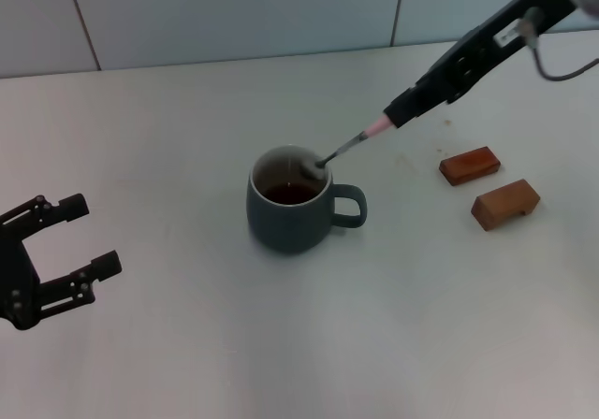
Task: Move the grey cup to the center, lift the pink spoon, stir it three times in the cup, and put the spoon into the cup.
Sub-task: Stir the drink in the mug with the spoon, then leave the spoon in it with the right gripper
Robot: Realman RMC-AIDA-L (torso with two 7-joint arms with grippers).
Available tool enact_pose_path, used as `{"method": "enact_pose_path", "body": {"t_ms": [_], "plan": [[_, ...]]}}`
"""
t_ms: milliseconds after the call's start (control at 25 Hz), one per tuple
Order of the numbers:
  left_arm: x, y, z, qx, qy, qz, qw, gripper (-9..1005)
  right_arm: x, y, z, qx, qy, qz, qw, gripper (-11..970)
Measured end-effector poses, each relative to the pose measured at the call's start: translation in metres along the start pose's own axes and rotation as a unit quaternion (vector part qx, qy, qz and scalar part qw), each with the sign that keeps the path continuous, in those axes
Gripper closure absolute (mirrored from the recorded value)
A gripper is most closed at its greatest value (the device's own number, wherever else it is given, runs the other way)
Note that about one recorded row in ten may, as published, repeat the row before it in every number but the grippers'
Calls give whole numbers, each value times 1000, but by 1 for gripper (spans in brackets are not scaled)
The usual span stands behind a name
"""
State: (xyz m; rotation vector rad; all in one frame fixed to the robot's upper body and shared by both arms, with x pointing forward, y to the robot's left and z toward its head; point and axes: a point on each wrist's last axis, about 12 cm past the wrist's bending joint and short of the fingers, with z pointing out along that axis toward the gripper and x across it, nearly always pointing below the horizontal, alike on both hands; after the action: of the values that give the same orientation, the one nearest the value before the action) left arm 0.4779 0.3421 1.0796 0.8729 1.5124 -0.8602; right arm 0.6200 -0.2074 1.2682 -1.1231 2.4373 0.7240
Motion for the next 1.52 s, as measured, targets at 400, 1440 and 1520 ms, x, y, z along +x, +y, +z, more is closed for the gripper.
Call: {"method": "enact_pose_path", "body": {"t_ms": [400,1440,1520], "plan": [[-3,0,-3,2,-1,2,1000,181,-23,1,41,7,27,-21,999,827],[6,-8,4,19,18,-11,1000,181,-47,7,71,60,112,-44,991,813],[7,-8,5,19,19,-12,1000,181,-45,8,70,52,121,-46,990,812]]}}
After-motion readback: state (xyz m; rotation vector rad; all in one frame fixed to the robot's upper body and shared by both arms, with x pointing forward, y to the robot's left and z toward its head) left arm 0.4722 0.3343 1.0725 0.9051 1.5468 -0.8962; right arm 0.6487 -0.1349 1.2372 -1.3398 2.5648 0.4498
